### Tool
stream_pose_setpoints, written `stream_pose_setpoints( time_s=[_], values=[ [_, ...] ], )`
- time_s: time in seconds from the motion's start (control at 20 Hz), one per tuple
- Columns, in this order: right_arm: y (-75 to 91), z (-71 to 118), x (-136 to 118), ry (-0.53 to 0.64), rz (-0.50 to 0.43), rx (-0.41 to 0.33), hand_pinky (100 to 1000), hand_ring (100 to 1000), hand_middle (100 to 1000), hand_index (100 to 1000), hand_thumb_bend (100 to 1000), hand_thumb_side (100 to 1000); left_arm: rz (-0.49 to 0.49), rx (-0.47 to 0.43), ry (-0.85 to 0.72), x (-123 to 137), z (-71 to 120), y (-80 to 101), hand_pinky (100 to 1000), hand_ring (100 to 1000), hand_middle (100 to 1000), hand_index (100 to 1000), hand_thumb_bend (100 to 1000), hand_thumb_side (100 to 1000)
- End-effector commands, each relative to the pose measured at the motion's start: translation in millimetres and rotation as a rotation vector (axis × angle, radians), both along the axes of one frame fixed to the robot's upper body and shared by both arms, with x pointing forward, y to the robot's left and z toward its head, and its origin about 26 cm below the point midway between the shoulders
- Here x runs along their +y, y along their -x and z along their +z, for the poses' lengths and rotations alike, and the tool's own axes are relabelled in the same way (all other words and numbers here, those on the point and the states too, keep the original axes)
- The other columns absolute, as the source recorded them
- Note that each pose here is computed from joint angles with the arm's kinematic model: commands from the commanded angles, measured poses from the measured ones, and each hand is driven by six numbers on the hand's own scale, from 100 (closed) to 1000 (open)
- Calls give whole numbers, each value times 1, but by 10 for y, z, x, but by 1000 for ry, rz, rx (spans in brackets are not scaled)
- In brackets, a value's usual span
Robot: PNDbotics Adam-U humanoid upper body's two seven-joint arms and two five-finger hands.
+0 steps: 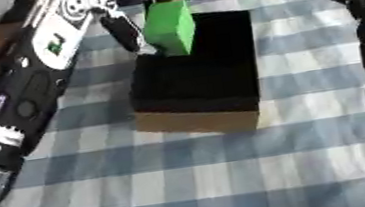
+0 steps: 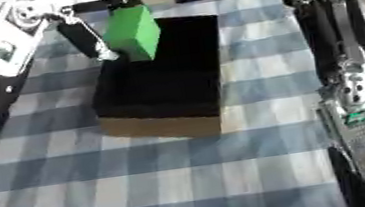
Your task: Pick up objects on the table and place them in the box.
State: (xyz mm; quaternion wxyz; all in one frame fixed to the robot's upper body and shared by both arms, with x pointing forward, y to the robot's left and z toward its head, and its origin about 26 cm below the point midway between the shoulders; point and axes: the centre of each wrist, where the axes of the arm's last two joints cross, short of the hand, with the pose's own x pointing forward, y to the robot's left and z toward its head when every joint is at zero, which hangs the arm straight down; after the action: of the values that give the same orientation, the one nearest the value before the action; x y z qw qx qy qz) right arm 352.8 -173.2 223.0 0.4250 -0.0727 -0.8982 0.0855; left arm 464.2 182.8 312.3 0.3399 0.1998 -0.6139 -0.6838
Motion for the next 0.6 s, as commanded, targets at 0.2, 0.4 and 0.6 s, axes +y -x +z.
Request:
stream_pose_setpoints(
  time_s=[0.2, 0.4, 0.6],
  values=[
    [40, 82, 8, -5, 1, -33, 848, 883, 707, 931, 100, 869, -76, -1, 37, 3, 93, 14, 938, 581, 404, 617, 191, 100],
    [41, 79, -1, -9, 2, -29, 848, 883, 707, 932, 100, 877, -117, 6, 55, -45, 79, 17, 939, 645, 505, 691, 247, 100],
    [39, 86, -10, -12, -1, -30, 848, 883, 707, 932, 100, 879, -164, 4, 27, -56, 71, 18, 899, 791, 721, 883, 393, 155]
  ],
)
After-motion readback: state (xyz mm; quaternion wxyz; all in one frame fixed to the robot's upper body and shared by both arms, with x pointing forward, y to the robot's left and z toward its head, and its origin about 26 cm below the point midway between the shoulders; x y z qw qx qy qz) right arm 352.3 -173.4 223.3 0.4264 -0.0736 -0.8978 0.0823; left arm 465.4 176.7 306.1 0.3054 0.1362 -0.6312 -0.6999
